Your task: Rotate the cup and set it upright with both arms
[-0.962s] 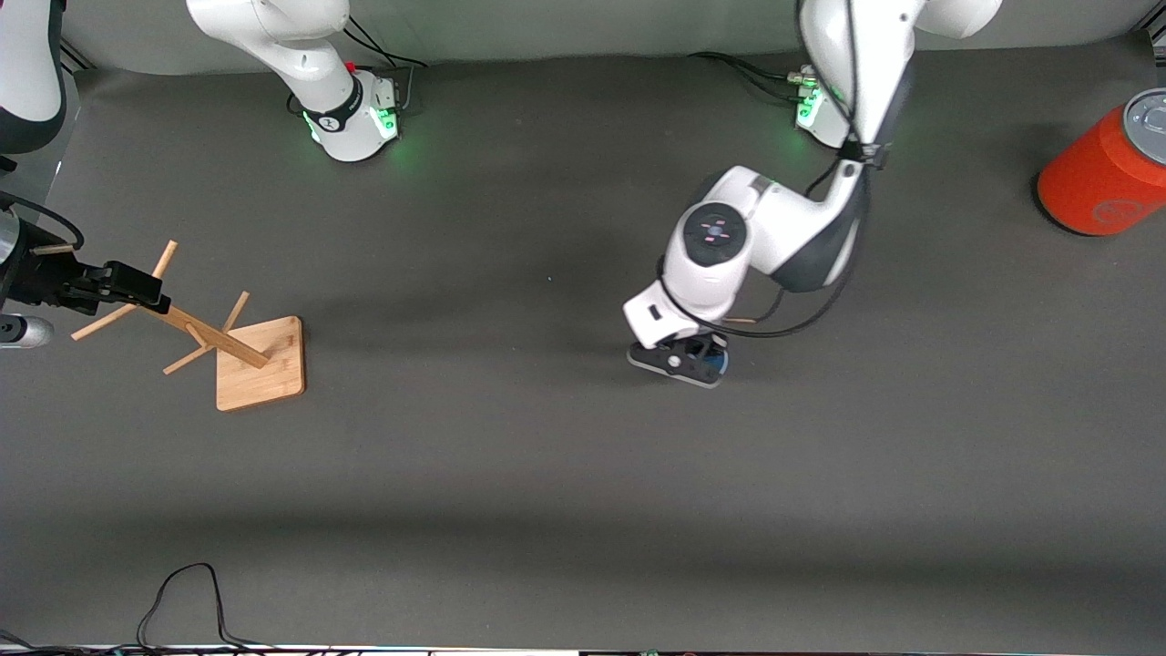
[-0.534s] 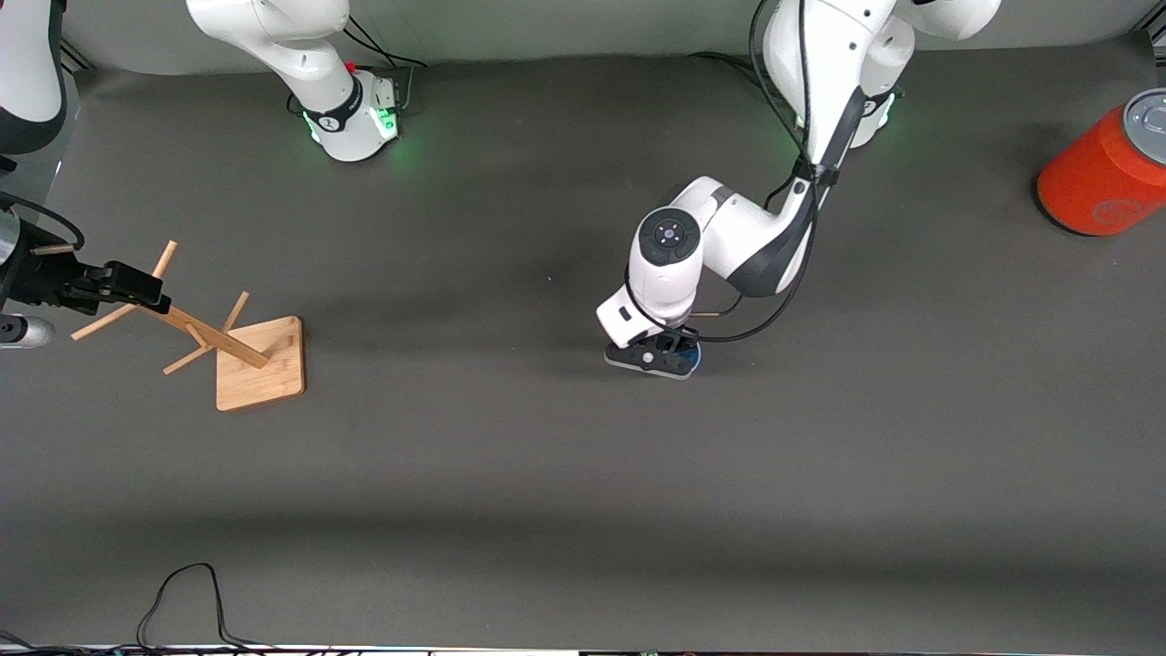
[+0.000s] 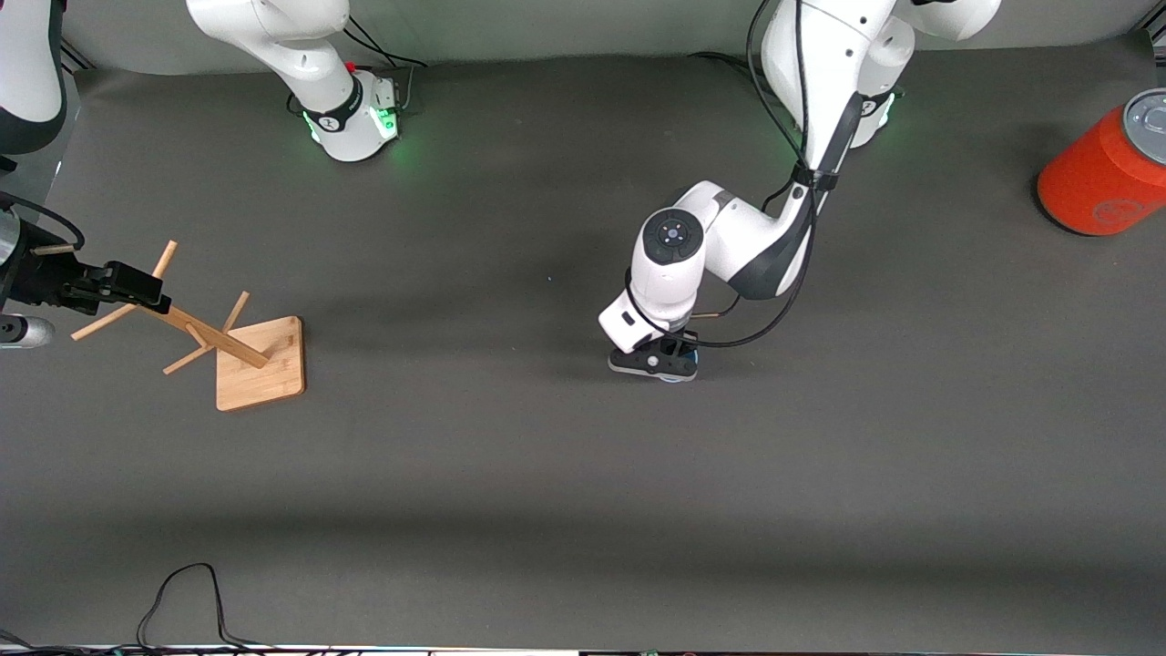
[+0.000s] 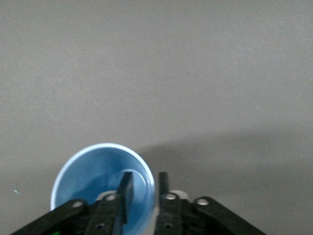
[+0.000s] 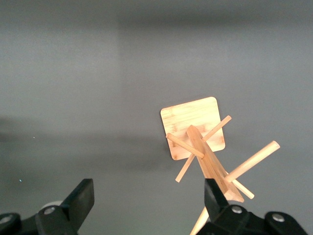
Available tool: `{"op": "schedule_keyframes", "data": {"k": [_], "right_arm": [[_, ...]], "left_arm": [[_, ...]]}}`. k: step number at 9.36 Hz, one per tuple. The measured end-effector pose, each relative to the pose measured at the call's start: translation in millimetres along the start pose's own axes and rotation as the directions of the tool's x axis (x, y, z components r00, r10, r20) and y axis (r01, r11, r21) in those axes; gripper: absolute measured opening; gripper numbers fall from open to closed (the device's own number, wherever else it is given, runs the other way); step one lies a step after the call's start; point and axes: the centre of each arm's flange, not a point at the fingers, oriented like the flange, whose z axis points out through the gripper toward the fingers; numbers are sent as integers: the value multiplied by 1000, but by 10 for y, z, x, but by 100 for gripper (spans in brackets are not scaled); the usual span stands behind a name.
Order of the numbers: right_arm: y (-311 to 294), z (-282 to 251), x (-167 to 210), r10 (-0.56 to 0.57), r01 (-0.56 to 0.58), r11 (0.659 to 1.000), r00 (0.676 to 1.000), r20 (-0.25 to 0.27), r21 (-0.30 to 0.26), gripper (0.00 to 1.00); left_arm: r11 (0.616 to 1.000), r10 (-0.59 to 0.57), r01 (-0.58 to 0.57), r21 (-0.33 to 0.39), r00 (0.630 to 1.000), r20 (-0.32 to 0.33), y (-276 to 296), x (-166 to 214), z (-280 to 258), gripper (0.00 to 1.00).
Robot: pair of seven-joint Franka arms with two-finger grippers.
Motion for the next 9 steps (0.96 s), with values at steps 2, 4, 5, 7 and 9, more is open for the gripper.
{"op": "schedule_keyframes", "data": {"k": [2,4,5,7,9], "right_arm": [[1,0,0,0,0,1000,1000,0,0,100],[1,2,0,0,0,1000,1000,0,0,100],[2,2,0,0,0,1000,1000,0,0,100],[2,2,0,0,0,1000,1000,0,0,100],[5,3,0,1,-1,1000,1000,1,0,100]], "left_arm": [[1000,-13,12,28,999,40,-92,-1,-188,67],[999,-42,40,33,998,47,-215,48,-515,98],[997,-69,67,35,996,49,-372,126,-706,100],[991,-132,130,38,990,42,-754,311,-1073,100],[977,-212,211,42,977,31,-1356,521,-1491,100]]}}
